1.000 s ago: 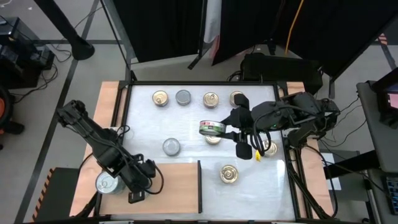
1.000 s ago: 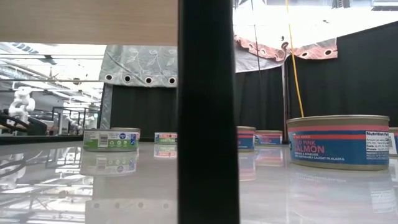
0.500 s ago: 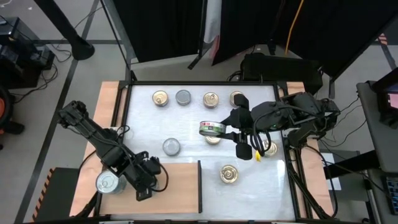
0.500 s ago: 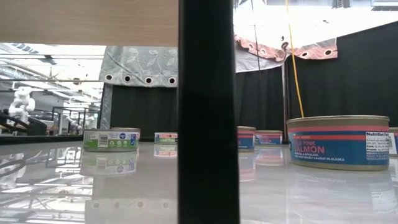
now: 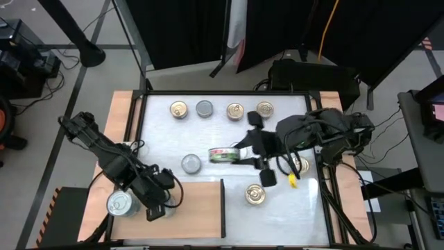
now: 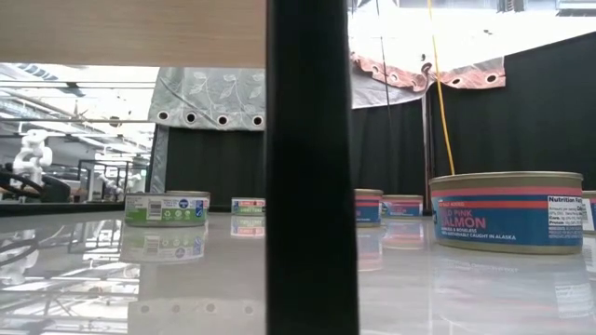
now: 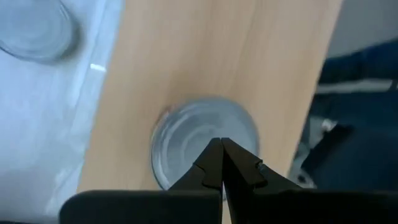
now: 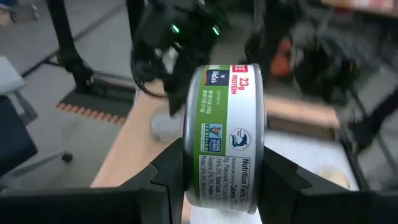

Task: Stack canned seafood by type on shelf
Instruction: Stack the green tuna can on top of the green tuna can on the shelf

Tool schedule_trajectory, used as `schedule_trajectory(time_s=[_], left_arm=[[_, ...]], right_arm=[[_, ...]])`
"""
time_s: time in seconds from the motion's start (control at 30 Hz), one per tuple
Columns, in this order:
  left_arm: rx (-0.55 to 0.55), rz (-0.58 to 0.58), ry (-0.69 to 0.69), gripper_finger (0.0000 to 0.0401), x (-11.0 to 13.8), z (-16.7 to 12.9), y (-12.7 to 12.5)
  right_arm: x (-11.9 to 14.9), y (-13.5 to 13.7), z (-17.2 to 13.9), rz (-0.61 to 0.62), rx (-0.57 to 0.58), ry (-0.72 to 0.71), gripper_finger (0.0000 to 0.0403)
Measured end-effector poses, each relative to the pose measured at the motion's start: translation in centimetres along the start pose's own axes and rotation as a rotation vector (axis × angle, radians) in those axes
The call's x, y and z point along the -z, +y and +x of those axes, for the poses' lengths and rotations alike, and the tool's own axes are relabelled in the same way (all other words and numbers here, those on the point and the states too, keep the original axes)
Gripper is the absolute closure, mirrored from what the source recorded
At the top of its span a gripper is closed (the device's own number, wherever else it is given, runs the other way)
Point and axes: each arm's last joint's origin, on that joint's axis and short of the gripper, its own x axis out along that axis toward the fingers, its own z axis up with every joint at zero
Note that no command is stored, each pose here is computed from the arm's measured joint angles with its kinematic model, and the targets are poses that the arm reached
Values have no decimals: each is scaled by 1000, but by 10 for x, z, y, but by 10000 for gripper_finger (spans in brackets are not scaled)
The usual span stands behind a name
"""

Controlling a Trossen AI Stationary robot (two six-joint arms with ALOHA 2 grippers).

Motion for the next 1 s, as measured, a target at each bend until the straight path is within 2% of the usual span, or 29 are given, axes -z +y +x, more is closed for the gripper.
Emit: schedule_trajectory(time_s=[0.17,0.27,0.4,0.6,0.83,1.0], left_arm=[[20,-66,-113,397,-3,-48,-1],[-53,-138,-158,397,5,-74,4],[-51,-174,-366,397,16,-109,15],[-29,-257,-645,396,24,-144,42],[3,-266,-870,396,29,-175,66],[47,-265,-960,396,33,-191,78]], right_arm=[[-11,8,32,-52,-68,-143,268],[-13,12,49,-82,-85,-193,268],[-17,18,70,-169,-75,-280,268],[-24,31,95,-392,-20,-443,268],[10,44,155,-507,-21,-273,268],[33,53,192,-562,-42,-203,268]])
